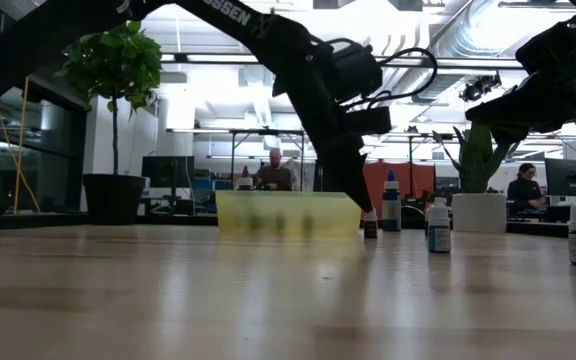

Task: Pick & Place food coloring
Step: Put the small brown food coloring bottle into the yellow container

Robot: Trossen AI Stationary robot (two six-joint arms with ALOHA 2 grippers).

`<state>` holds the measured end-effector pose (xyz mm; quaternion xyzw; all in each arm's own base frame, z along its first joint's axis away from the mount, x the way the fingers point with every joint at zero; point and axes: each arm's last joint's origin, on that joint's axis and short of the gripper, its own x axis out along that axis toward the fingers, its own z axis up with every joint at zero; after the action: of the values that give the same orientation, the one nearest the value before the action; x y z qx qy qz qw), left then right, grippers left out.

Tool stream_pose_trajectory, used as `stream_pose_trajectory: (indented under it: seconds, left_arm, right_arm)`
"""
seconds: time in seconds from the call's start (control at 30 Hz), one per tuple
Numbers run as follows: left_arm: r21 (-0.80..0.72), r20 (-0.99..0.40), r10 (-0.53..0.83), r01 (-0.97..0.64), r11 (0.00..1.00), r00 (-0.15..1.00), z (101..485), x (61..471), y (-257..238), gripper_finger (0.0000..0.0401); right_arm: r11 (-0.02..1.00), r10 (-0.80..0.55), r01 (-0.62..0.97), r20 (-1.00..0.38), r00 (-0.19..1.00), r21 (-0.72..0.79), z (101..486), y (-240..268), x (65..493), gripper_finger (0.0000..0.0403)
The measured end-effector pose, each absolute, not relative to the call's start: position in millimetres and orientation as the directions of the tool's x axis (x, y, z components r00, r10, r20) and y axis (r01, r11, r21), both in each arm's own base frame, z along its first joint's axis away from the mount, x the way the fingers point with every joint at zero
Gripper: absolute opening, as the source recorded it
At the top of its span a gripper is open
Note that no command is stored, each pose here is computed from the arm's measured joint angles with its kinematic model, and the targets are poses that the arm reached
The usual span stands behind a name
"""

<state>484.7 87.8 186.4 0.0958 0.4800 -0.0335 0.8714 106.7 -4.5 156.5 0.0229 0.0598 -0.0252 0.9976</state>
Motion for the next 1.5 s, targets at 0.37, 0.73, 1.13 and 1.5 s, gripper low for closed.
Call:
stream_pose_trajectory:
  seconds: [0.37,0.73,1.13,1.5]
  left_arm:
    - [0.15,-0.823,0.018,0.186,0.971,0.567,183,486,90,0.0128]
    - [0.145,-0.815,0.012,0.184,0.972,0.579,174,491,91,0.0128]
    - [0.134,-0.819,0.018,0.161,0.978,0.573,169,492,92,0.0098]
    - [0.173,-0.831,0.143,0.005,0.985,0.537,176,487,95,0.0032]
  right_arm:
    - [0.998,-0.047,0.053,-0.12,0.992,0.043,157,-4,107,0.0]
    - [0.998,-0.048,0.053,-0.12,0.992,0.043,157,-4,107,0.0]
    - [0.998,-0.048,0.053,-0.12,0.992,0.042,156,-4,107,0.0]
    - [0.998,-0.048,0.053,-0.12,0.992,0.043,156,-4,107,0.0]
